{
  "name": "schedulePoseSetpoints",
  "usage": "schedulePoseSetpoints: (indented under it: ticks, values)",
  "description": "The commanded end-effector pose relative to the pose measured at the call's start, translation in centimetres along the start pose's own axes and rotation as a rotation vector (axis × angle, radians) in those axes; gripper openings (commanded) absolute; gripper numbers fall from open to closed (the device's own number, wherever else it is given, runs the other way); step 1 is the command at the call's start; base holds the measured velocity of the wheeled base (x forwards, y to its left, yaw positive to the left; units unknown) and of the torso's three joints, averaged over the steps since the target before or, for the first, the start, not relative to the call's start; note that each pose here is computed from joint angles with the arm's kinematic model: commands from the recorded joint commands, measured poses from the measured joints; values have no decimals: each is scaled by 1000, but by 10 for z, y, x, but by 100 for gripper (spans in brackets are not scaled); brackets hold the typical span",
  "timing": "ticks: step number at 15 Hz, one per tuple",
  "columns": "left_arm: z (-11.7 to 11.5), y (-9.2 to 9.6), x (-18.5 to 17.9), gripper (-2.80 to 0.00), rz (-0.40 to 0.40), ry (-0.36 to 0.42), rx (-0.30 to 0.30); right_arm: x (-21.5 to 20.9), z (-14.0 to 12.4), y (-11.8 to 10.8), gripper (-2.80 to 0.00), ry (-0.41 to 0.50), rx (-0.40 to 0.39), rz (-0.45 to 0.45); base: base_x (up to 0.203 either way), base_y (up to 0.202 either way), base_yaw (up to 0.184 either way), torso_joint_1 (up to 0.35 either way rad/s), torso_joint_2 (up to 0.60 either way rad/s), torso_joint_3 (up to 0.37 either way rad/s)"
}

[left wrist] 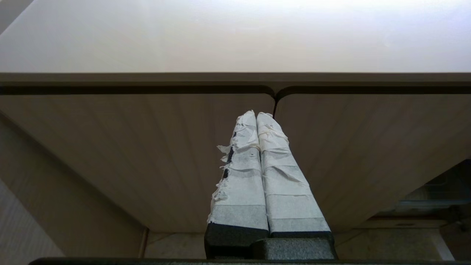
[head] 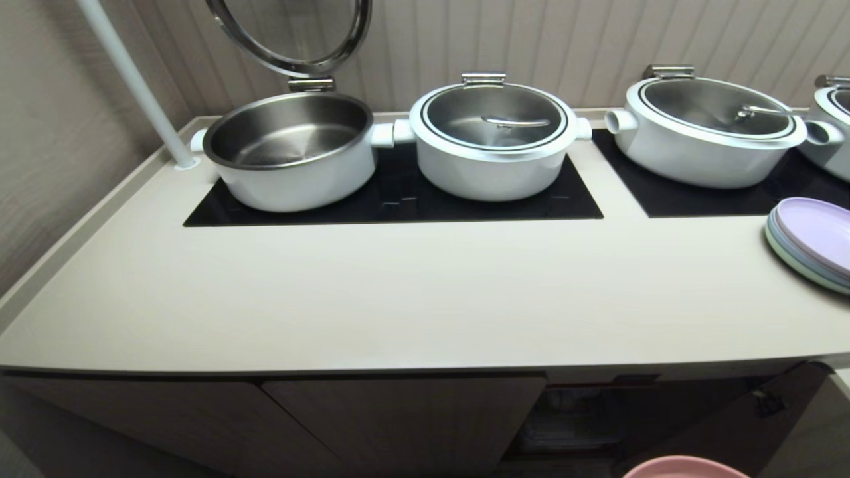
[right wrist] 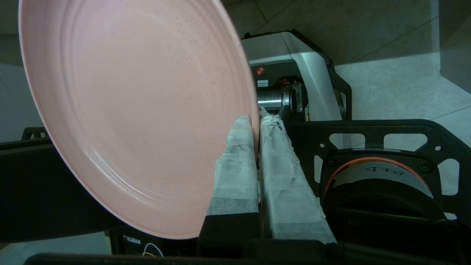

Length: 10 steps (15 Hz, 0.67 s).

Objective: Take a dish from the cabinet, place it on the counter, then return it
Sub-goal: Put it back into the cabinet

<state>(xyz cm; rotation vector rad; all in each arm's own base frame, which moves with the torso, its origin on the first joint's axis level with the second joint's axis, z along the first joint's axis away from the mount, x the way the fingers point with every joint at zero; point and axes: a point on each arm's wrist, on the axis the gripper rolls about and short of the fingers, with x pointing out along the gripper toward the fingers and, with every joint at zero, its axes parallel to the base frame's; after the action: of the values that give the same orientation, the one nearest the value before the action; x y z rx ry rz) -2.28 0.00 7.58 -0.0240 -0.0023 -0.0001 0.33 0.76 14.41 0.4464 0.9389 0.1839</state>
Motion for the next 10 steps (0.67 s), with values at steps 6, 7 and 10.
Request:
schedulePoseSetpoints:
  ticks: [6, 7, 10]
  values:
    - [0, 0, 0, -280, 0, -1, 0, 3, -2, -2, -280, 19, -9, -3, 0, 0, 0, -142, 310, 165]
    - [0, 0, 0, -280, 0, -1, -1, 3, -2, -2, -280, 20, -7, -4, 0, 0, 0, -148, 332, 168]
    - [0, 0, 0, -280, 0, -2, 0, 4, -3, -2, -280, 26, -5, -6, 0, 0, 0, -151, 326, 172]
